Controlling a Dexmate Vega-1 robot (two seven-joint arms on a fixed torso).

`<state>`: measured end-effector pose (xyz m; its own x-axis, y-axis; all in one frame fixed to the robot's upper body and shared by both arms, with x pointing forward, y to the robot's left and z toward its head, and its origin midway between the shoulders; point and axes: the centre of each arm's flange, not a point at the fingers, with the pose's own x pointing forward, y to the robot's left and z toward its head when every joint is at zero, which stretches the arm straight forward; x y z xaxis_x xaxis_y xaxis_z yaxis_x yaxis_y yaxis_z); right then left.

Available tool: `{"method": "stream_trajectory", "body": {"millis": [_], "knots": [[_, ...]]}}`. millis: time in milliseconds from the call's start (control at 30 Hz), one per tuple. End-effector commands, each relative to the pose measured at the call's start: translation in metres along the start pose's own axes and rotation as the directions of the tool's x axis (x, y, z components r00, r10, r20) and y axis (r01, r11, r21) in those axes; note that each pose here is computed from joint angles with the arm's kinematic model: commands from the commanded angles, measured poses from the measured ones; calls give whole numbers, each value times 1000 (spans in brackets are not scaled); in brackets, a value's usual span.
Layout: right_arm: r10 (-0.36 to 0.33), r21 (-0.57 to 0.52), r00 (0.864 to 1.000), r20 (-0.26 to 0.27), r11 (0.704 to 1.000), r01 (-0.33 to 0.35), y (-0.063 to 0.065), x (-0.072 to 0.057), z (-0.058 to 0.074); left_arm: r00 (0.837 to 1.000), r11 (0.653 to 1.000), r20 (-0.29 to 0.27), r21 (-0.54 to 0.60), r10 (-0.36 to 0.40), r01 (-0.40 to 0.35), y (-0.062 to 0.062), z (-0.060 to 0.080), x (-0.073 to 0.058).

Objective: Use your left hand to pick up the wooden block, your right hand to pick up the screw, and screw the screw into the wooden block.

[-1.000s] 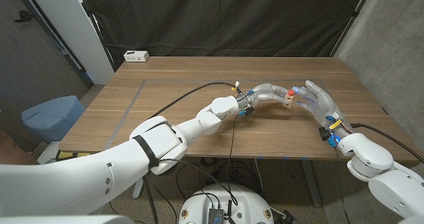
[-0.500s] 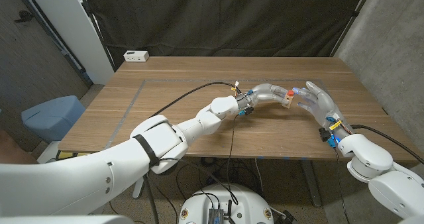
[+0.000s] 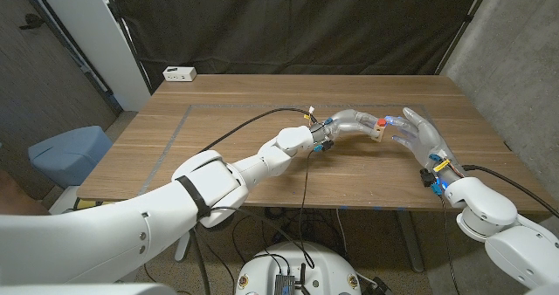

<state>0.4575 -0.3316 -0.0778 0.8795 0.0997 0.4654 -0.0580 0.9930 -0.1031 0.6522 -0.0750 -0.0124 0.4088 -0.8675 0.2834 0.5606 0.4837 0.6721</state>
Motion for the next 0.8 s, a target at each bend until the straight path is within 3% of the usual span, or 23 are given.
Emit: {"method": "stream_trajectory", "body": {"millis": [33,800], "knots": [[11,3,1000,5,1000,-11,5,1,2,1000,1000,-2,-3,0,0,3,-1,-2],[18,12,1000,15,1000,-18,14,4,5,1000,1000,-10,-9,2,-2,12,-3,-6]]}}
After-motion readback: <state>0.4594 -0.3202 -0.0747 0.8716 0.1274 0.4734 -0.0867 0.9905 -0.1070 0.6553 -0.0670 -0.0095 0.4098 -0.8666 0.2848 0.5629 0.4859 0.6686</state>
